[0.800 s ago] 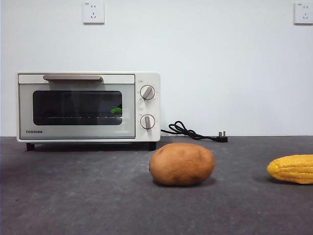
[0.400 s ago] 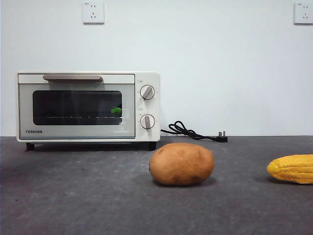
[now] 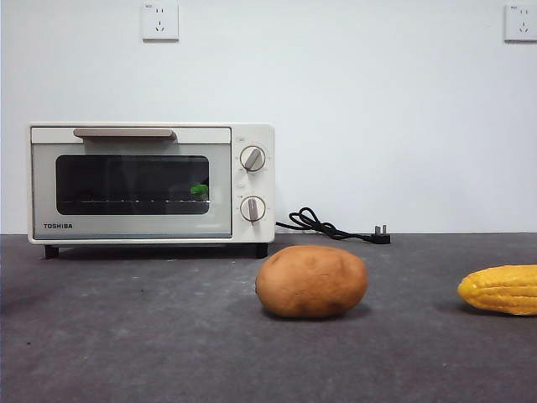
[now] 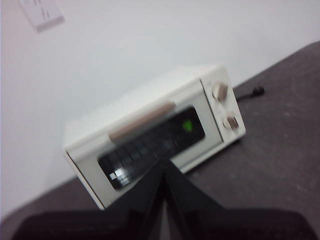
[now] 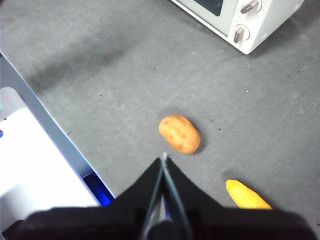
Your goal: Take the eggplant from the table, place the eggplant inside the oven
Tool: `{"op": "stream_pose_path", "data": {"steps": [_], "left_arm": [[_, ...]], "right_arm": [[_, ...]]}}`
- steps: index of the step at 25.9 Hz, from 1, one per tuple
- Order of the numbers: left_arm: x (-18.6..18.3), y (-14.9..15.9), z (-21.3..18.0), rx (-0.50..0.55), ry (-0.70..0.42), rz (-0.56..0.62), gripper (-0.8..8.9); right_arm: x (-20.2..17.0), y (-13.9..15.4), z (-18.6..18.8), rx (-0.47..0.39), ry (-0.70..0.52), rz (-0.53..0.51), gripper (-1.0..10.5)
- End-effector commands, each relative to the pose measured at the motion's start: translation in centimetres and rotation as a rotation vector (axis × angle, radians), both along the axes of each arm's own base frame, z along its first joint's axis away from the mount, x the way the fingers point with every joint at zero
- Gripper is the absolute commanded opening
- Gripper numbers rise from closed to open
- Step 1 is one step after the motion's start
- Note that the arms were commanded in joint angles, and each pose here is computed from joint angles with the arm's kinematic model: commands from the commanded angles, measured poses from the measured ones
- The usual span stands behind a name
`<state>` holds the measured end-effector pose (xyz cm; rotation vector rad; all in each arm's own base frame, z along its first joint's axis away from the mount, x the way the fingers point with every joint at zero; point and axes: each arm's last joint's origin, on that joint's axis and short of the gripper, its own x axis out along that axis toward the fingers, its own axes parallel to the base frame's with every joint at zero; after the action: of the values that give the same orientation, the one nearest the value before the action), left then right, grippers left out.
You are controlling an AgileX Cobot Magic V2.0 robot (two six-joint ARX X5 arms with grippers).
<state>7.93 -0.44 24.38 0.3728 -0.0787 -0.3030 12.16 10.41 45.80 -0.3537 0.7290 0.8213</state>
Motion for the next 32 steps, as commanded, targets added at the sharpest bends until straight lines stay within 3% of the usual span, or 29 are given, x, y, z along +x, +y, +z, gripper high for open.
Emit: {"op": "stream_pose_path", "data": {"steps": [1,8,13,21,32], "left_arm": [[0.2,0.1,-2.3,-0.069,0.037,0.007,-0.04],[1.2,0.3,-6.8,-0.204,0.157,0.054,-0.04],[1.7,0.6,-9.1,-0.319,0.227,0.176,-0.04],[1.7,0.9,-9.4,-0.382,0.252,0.287,-0.04],[1.7,0.9,-9.4,-0.398,0.253,0.288,-0.04]], "right_arm": [[0.0,0.0,-0.1,-0.007,0.016,-0.006,0.0],[0.0,0.0,-0.1,-0.006,0.016,-0.005,0.0],[0.0,0.0,-0.1,-0.006,0.016,-0.006,0.0],[0.0,0.0,-0.1,-0.005,0.014,-0.005,0.0],[0.0,0.0,-0.1,-0.005,0.014,-0.006,0.0]]}}
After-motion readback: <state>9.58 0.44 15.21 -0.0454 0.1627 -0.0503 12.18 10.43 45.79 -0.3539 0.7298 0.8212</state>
